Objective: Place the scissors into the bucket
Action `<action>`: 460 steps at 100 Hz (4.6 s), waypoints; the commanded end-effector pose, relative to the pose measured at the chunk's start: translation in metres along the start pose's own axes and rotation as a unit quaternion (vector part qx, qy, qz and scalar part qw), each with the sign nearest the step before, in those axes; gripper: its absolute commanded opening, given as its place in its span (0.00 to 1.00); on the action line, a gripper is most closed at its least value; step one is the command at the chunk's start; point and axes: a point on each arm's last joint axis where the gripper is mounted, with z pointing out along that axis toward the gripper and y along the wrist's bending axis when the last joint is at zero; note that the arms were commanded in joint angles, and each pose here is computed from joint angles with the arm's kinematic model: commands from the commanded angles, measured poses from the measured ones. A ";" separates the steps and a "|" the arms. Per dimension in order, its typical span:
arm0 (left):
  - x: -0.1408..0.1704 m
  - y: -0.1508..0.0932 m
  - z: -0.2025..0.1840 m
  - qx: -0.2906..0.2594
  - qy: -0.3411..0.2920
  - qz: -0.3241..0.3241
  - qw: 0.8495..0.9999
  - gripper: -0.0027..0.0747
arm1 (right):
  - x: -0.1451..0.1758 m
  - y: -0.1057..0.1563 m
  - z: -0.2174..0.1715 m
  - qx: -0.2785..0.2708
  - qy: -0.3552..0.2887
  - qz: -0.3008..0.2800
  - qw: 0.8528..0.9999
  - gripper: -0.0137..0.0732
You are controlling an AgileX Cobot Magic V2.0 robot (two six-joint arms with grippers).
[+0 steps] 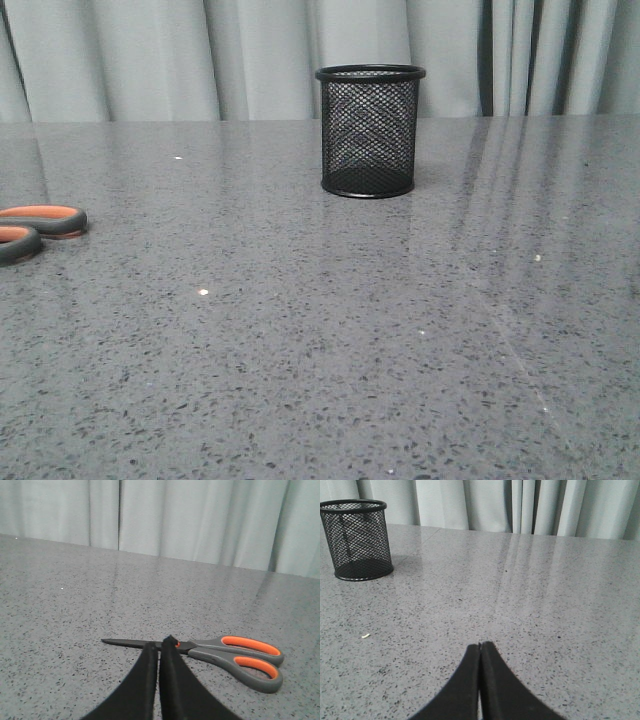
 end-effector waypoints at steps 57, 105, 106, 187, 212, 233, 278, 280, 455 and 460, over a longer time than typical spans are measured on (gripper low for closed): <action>0.005 0.001 0.000 0.001 -0.030 -0.010 1.000 0.01 | -0.006 -0.001 -0.002 0.008 -0.045 -0.006 0.999 0.08; 0.005 0.001 0.000 0.001 -0.030 -0.010 1.000 0.01 | -0.007 -0.001 -0.002 0.009 -0.051 -0.006 0.999 0.08; 0.005 0.001 0.000 0.001 -0.030 -0.010 1.000 0.01 | -0.007 -0.001 -0.002 0.009 -0.051 -0.006 0.999 0.08; 0.005 0.001 0.000 0.004 -0.032 -0.054 0.998 0.01 | -0.015 -0.002 -0.003 0.008 -0.095 0.080 0.992 0.08; -0.003 0.000 -0.001 0.018 -0.046 -0.239 0.970 0.01 | -0.031 -0.008 -0.007 0.006 -0.143 0.246 0.959 0.08; -0.038 -0.013 -0.010 0.049 -0.023 -0.201 0.978 0.01 | -0.071 -0.001 -0.012 -0.033 -0.098 0.213 0.972 0.10; -0.170 -0.038 0.015 0.060 0.136 0.037 0.988 0.01 | -0.178 0.002 0.057 -0.069 0.121 0.123 0.983 0.10; -0.171 -0.039 0.019 0.062 0.150 0.037 0.986 0.01 | -0.180 0.002 0.060 -0.069 0.128 0.122 0.982 0.10; -0.155 -0.064 0.225 0.418 0.394 0.479 0.663 0.54 | -0.192 0.007 0.081 -0.102 0.164 0.054 0.980 0.67; -0.150 -0.067 0.227 0.426 0.394 0.506 0.638 0.54 | -0.192 0.008 0.080 -0.105 0.164 0.052 0.979 0.67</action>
